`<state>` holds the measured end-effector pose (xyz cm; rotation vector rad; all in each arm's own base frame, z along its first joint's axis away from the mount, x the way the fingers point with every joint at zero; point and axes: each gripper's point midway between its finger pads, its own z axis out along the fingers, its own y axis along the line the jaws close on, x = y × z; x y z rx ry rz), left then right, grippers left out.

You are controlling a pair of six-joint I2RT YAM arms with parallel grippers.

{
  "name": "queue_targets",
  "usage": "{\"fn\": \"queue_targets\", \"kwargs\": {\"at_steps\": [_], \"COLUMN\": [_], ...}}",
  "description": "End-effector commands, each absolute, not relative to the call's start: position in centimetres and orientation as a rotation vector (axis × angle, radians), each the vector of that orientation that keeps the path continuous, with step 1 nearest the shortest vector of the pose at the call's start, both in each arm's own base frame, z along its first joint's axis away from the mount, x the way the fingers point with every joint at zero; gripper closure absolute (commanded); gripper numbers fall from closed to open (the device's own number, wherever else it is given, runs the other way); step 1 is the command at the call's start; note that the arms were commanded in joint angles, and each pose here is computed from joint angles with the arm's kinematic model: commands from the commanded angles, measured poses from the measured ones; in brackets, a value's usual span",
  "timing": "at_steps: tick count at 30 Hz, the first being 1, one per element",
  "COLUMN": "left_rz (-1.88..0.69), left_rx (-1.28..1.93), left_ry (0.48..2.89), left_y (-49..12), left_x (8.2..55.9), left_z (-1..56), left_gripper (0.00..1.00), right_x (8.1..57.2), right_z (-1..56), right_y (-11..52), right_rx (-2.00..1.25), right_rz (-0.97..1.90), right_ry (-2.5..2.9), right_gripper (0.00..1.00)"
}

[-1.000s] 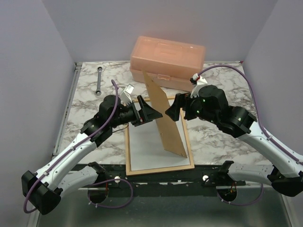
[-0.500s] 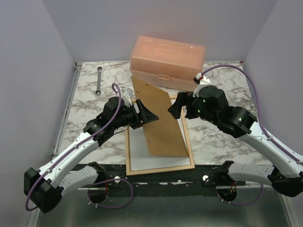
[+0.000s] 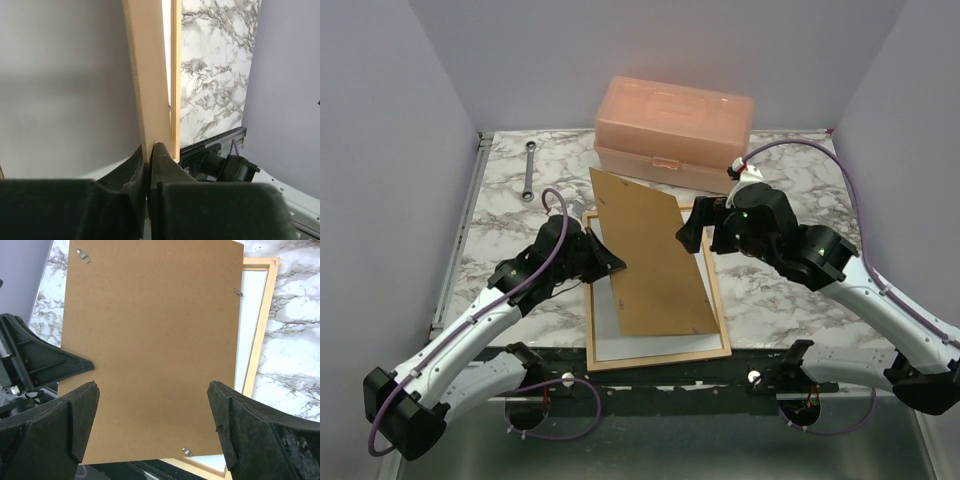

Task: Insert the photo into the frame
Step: Turn over the photo frame item on the photo frame.

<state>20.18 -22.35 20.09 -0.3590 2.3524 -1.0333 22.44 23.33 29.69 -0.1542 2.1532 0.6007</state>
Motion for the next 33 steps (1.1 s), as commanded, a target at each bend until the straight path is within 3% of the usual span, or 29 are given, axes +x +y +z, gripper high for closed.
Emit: {"fn": "queue_targets", "kwargs": {"at_steps": [1, 10, 15, 33], "left_rz": [-1.004, -1.165, -1.235, -1.475], "left_rx": [-0.34, -0.235, -0.207, -0.117], "left_ry": [2.298, 2.096, 1.988, 1.843], "left_y": [-21.5, -21.6, -21.0, -20.4], "left_x": [20.3, 19.3, 18.3, 16.0], "left_z": [21.7, 27.5, 30.3, 32.0], "left_gripper": [1.0, 1.0, 1.0, 1.0], "right_x": [22.4, 22.0, 22.9, 24.1], "right_z": [27.8, 25.1, 23.9, 19.0], "right_y": [23.9, 25.3, 24.3, 19.0], "right_rx": [-0.16, -0.206, -0.169, 0.018], "right_rz": [0.578, 0.626, 0.816, 1.411], "right_ry": [2.214, 2.316, 2.368, 2.337], "right_gripper": [0.01, 0.0, 0.0, 0.02]}}
